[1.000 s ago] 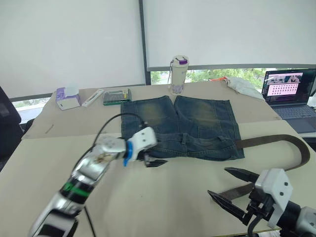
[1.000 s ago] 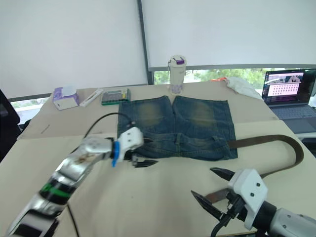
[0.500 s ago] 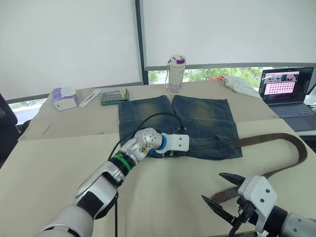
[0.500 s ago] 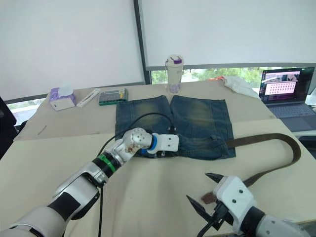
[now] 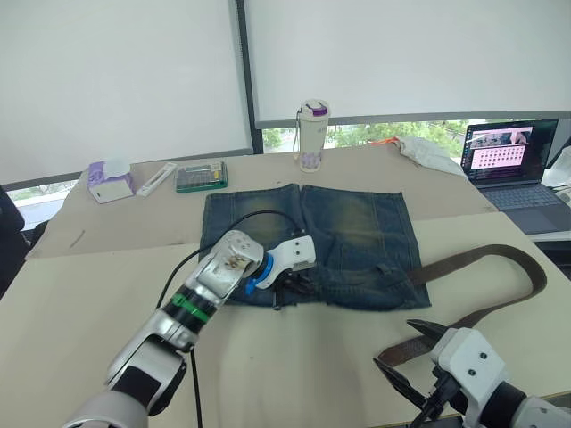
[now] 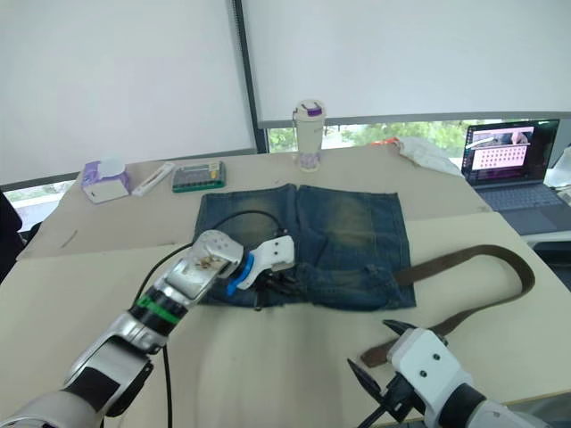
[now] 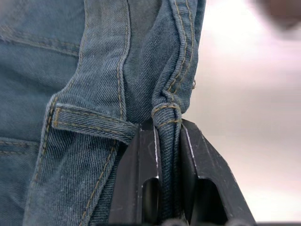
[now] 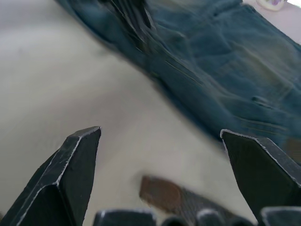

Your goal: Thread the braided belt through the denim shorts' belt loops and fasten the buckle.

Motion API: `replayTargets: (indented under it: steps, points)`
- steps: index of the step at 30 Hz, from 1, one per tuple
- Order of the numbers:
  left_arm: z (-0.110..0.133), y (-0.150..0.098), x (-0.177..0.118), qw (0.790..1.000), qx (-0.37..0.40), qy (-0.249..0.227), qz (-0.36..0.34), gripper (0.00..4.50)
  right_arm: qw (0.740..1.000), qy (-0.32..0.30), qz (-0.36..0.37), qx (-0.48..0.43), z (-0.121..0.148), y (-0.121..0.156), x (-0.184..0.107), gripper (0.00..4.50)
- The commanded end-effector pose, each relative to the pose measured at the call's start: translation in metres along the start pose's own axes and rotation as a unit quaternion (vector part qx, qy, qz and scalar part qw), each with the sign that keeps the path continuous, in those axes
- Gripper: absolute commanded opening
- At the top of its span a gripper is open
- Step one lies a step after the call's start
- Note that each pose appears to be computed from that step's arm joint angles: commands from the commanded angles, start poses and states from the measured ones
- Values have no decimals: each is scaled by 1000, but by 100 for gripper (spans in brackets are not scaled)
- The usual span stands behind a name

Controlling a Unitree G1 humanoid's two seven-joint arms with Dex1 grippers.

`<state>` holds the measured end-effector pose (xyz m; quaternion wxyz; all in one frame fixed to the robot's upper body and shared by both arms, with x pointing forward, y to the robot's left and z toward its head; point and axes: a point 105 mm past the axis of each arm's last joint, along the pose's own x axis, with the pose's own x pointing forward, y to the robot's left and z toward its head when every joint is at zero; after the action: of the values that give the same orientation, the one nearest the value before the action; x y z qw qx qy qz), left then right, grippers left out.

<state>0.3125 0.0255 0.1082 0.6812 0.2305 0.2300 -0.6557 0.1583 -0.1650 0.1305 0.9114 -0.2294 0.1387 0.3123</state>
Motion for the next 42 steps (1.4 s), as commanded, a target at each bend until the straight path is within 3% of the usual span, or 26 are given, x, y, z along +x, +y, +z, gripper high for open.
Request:
replayTargets:
  steps: [1, 6, 8, 12, 15, 19, 28, 29, 39, 42]
  points:
    - [3, -14, -2, 998, -56, -1, -7, 6, 999, 21, 16, -44, 3, -6, -9, 450]
    - [5, -3, 4, 995, -85, -23, 44, 6, 984, 130, 30, -121, -19, -24, -18, 450]
    - [12, 0, 3, 995, -75, -44, 52, 111, 975, 159, 49, -150, -27, -28, -18, 450]
    - [26, 3, -10, 992, -49, -91, 68, 248, 964, 185, 77, -175, -36, -32, -17, 450]
    - [31, -11, -25, 991, -30, -125, 38, 348, 957, 199, 62, -202, -47, -48, -7, 450]
    - [21, -19, -35, 991, -18, -126, 37, 352, 959, 191, 73, -196, -52, -52, 5, 334]
    - [23, -38, -36, 981, -3, -190, 35, 352, 961, 187, 107, -175, -51, -52, 8, 21]
    - [23, -39, -35, 981, -1, -193, 34, 352, 960, 188, 108, -178, -51, -54, 8, 3]
    - [28, -50, -33, 976, 35, -213, 2, 352, 975, 116, 131, -137, -11, -54, 15, 3]
    - [32, -45, -37, 975, 26, -220, -2, 430, 961, 156, 124, -191, -19, -63, 11, 0]
